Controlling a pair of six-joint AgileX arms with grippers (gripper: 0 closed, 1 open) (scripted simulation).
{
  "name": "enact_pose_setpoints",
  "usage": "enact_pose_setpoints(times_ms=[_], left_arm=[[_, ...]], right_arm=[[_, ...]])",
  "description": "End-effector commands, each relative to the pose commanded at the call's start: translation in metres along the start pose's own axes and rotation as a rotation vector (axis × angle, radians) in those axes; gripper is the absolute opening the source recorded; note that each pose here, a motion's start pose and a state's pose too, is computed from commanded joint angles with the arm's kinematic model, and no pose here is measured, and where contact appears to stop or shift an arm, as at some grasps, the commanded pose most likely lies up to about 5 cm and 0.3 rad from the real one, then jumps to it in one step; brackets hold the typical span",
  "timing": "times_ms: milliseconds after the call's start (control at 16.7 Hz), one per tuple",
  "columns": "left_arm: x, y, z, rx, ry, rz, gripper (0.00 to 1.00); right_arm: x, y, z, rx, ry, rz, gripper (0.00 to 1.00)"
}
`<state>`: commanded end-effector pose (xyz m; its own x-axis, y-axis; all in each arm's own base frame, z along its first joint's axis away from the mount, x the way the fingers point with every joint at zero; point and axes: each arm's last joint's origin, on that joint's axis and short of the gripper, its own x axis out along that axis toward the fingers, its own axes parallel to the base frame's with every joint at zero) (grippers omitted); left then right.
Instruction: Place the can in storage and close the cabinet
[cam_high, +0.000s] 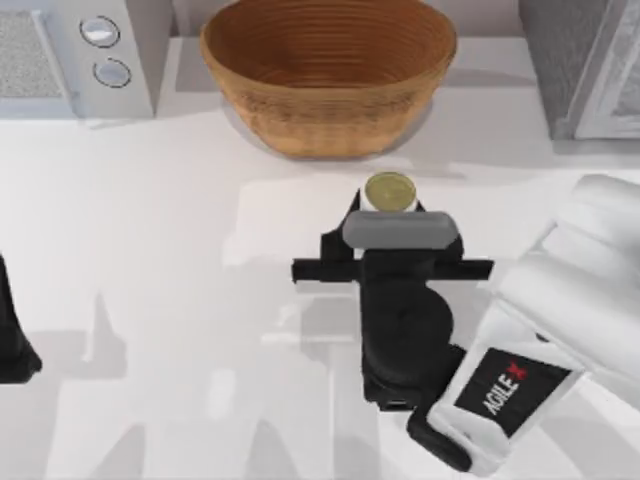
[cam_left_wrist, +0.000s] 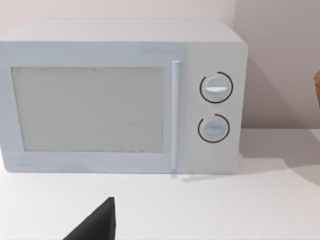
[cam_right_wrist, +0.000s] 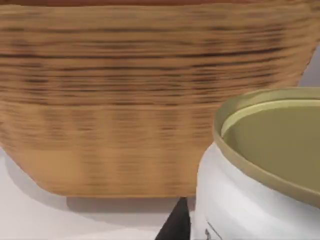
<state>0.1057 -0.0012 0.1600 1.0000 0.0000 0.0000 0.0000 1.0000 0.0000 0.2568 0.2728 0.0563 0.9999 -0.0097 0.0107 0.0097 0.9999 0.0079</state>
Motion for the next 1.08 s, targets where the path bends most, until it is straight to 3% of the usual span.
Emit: enact_pose_setpoints(times_ms=[540,1080], left_arm=[[0.0,0.0,0.0,0.0,0.0,0.0,1.0],[0.0,0.0,0.0,0.0,0.0,0.0,1.0]], right_arm=[[-0.004,-0.004,0.096,-0.008,0.007,0.002,0.0],[-0.004,-0.015,0.106,-0.008,0.014,0.008,0.0]])
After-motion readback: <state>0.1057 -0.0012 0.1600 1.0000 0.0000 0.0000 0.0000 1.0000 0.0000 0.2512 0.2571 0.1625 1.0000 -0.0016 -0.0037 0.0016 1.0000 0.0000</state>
